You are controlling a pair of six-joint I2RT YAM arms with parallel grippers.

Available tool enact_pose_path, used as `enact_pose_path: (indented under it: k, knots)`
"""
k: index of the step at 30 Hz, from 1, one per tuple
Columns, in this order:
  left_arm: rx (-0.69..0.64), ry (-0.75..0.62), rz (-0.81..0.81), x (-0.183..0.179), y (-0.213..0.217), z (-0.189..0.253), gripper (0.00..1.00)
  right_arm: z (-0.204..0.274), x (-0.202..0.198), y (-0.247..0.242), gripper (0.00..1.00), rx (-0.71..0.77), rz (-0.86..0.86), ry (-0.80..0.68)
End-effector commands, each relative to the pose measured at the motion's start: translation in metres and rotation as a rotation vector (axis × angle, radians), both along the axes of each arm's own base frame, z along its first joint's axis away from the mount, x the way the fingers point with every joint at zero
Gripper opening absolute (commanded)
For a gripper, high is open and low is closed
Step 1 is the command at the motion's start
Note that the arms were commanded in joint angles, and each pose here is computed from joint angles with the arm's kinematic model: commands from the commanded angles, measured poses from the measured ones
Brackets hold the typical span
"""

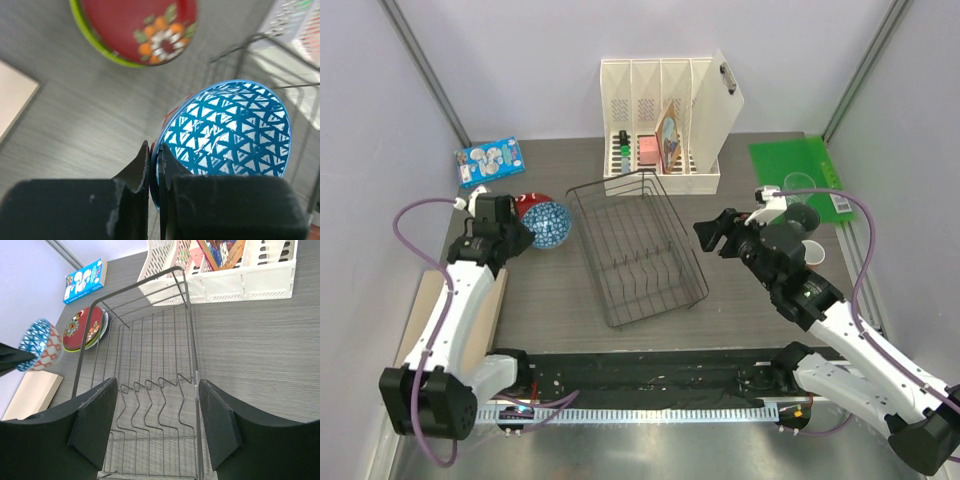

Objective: Unload the mixed dishes from the dish rack
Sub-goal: Place the bowl at the center of the board.

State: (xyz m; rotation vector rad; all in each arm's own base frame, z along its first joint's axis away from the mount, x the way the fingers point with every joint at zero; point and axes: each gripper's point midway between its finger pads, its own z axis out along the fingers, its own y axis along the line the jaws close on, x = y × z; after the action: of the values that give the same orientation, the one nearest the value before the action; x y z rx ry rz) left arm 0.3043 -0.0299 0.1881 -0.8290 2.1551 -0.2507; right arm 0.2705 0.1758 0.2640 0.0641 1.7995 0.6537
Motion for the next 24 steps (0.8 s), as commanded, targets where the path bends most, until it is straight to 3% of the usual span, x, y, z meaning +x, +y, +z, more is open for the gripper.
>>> enact_pose_path:
  k: [1, 13, 21, 24]
  knots:
    - [-0.158, 0.041, -0.001, 0.004, -0.009, -0.018, 0.0, 0.003, 0.0, 0.006, 0.72, 0.043, 0.026, -0.034]
    - [-0.039, 0.141, 0.139, -0.004, 0.023, -0.094, 0.0, -0.015, 0.0, 0.011, 0.71, 0.058, 0.042, -0.026]
    - [-0.054, 0.167, 0.177, -0.005, 0.024, -0.122, 0.0, -0.022, -0.001, 0.016, 0.71, 0.083, 0.063, -0.013]
    - [-0.044, 0.176, 0.178, -0.004, 0.026, -0.118, 0.22, -0.023, -0.002, 0.014, 0.72, 0.082, 0.055, -0.015]
